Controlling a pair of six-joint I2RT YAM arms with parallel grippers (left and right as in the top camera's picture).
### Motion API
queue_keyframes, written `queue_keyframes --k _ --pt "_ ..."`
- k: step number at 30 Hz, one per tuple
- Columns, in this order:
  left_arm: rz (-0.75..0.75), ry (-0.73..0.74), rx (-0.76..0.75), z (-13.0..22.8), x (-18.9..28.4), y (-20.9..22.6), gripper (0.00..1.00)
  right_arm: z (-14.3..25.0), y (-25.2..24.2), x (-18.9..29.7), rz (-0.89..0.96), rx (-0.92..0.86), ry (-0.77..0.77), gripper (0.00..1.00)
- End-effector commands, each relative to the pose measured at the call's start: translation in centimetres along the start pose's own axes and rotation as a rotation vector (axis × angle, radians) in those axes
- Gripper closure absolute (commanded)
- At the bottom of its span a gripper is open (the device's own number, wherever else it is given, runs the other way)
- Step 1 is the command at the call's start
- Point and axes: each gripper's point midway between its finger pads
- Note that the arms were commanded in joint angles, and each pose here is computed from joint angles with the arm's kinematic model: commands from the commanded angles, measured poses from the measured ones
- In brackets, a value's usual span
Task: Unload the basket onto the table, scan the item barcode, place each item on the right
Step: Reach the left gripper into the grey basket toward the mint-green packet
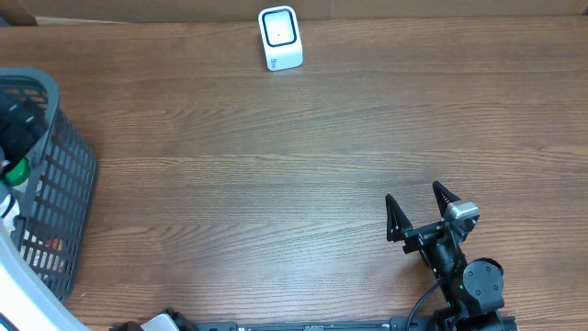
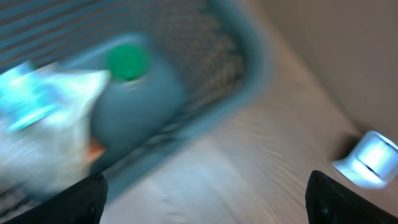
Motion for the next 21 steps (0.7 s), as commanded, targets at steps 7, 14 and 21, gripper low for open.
queue_keyframes --k 7,14,21 --pt "-0.583 -0.009 0.241 -1.7 -4.9 11.9 0.17 0.2 0.1 0.0 -0.002 0.004 -0.002 0.0" --pt "-0.731 0.074 0.106 0.6 -8.8 15.7 0.2 0.2 0.1 0.0 -0.002 0.004 -0.002 0.0" --pt "-0.675 0.093 -0.063 0.8 -13.9 17.2 0.2 0.2 0.1 0.0 -0.002 0.004 -0.002 0.0"
Point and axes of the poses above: each gripper's point midway between its finger pads, its own x axis back along the fingers, its own y axis along the line the jaws close on, z = x × y, and after that the axes turned 5 degrees about x, right-handed
